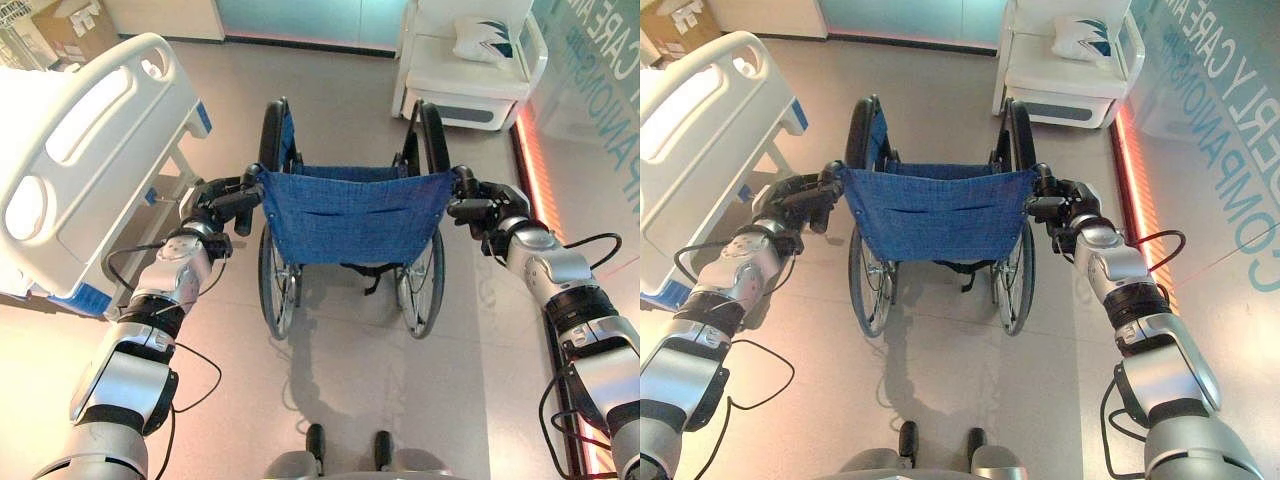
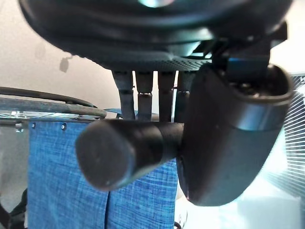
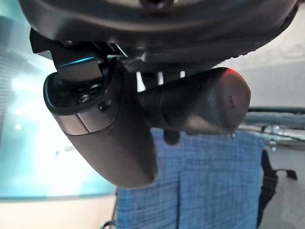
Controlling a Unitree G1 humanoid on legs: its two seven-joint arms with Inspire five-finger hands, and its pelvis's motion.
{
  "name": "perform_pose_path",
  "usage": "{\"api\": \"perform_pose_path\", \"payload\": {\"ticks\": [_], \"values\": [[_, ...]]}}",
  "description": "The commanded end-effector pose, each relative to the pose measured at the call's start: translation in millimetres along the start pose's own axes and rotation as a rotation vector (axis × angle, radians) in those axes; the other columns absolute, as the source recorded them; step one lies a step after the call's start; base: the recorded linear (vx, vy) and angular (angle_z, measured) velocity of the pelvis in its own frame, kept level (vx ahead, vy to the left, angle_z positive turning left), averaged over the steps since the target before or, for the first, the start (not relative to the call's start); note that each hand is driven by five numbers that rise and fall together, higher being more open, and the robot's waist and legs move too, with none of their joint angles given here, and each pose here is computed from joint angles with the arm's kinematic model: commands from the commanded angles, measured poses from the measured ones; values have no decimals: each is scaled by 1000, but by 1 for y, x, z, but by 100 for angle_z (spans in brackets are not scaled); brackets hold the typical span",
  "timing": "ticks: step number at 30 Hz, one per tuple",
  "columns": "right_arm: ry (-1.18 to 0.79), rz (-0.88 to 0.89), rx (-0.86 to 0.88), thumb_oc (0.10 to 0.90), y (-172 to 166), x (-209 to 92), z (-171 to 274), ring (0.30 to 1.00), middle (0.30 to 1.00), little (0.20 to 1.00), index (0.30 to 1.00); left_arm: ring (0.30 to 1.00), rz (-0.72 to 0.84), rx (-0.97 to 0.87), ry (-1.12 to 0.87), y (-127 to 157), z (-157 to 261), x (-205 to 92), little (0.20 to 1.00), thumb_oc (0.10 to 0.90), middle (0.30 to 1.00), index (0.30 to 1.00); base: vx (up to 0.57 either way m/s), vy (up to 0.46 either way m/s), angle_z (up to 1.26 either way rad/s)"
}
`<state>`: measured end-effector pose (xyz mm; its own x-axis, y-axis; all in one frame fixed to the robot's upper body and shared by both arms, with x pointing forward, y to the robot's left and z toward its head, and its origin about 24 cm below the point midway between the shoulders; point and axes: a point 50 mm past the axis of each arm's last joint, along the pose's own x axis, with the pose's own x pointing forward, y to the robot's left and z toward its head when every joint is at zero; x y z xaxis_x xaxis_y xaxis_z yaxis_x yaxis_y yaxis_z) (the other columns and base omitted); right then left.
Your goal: Push the wheelchair next to the bed
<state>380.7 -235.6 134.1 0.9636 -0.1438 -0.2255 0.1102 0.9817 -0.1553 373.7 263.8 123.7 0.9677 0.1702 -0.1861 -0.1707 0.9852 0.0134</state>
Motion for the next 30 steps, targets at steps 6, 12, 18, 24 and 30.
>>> {"api": "perform_pose_path", "payload": {"ticks": [6,12,18,24,30], "values": [[-390,393,15,400,82,-22,87,300,300,300,300,587,-347,127,-73,-75,60,2,587,591,587,587,-31,-3,0],[-384,419,38,400,84,-23,85,300,300,300,300,340,-521,-109,40,-93,50,-3,340,427,340,340,-5,-1,0],[-382,423,40,400,89,-23,81,300,300,300,300,333,-532,-306,52,-103,47,-5,333,422,333,333,0,0,0],[-386,418,45,400,91,-25,83,300,300,300,300,342,-505,-294,57,-102,39,-5,342,428,342,342,0,0,0],[-380,421,46,400,93,-25,80,300,300,300,300,460,-509,-236,66,-106,30,-6,460,507,460,460,0,0,0]]}}
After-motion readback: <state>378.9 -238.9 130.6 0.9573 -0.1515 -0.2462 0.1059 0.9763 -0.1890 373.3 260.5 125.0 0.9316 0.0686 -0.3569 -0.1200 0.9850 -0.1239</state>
